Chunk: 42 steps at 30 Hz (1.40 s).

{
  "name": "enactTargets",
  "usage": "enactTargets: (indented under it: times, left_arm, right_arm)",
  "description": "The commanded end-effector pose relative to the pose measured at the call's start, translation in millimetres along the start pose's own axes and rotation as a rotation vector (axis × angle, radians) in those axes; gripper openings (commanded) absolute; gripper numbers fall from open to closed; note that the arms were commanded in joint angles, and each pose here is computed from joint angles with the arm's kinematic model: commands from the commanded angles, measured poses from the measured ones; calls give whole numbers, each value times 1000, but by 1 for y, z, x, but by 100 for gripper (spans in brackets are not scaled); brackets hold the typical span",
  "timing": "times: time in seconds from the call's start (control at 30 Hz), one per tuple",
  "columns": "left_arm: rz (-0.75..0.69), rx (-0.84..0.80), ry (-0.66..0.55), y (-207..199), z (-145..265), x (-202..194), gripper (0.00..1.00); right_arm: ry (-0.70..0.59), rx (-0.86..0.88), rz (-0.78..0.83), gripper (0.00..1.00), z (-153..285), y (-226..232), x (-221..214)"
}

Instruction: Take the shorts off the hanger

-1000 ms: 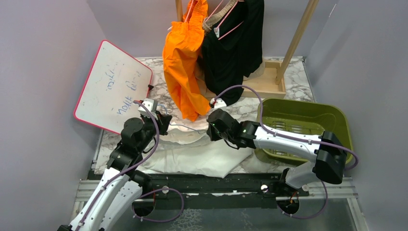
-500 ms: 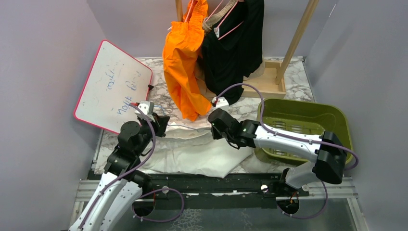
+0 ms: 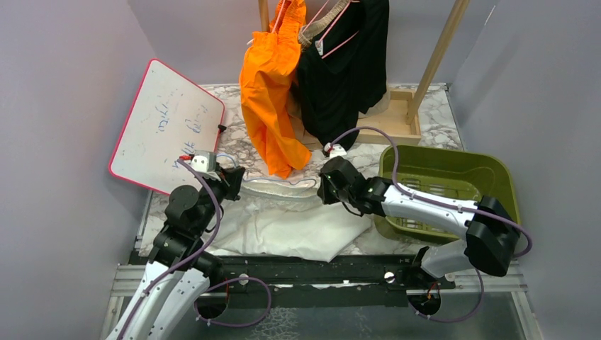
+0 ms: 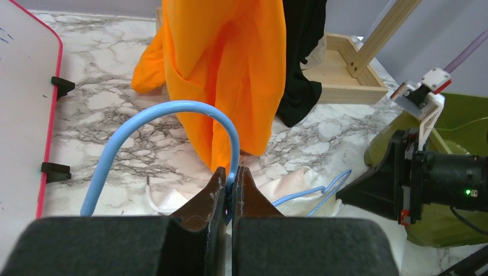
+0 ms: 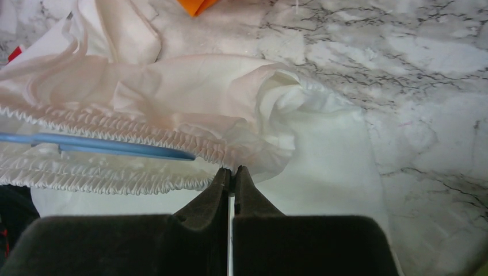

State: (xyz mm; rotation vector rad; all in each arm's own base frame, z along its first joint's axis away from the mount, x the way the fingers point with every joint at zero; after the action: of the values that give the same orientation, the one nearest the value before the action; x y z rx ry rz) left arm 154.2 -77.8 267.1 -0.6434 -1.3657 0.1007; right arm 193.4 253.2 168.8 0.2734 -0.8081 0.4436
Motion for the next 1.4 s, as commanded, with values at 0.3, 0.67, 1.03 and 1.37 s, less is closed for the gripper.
enactTargets:
  times: [0.3,0.67,1.03,1.37]
  left_arm:
    - [-10,-73,-6,-13,-18,13,0]
    - [-78,-195,87,-17,-15,-5,0]
    - [-62,-250,97,-22,-15,-6,0]
    - [-74,-175,52,-14,-9,-3,0]
  right_arm:
    - [-99,161,116,50,23,1,7]
    - [-459,355,570,70,42,4,25]
    - [-219,674,956,63,13,27,13]
    - [-314,665,972,14,30,21,12]
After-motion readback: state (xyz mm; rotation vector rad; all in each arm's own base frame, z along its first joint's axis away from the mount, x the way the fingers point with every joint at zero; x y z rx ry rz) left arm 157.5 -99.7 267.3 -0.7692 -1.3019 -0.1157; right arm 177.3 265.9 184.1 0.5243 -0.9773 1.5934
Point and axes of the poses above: each gripper's point midway between its finger pads, its own z axis back along the fingers, its own y axis along the line the jaws close on, x = y × z, the point moved 8 cm from there along z, back along the fingers, and after that the axes turned 12 degrees about z, right-handed, at the moved point
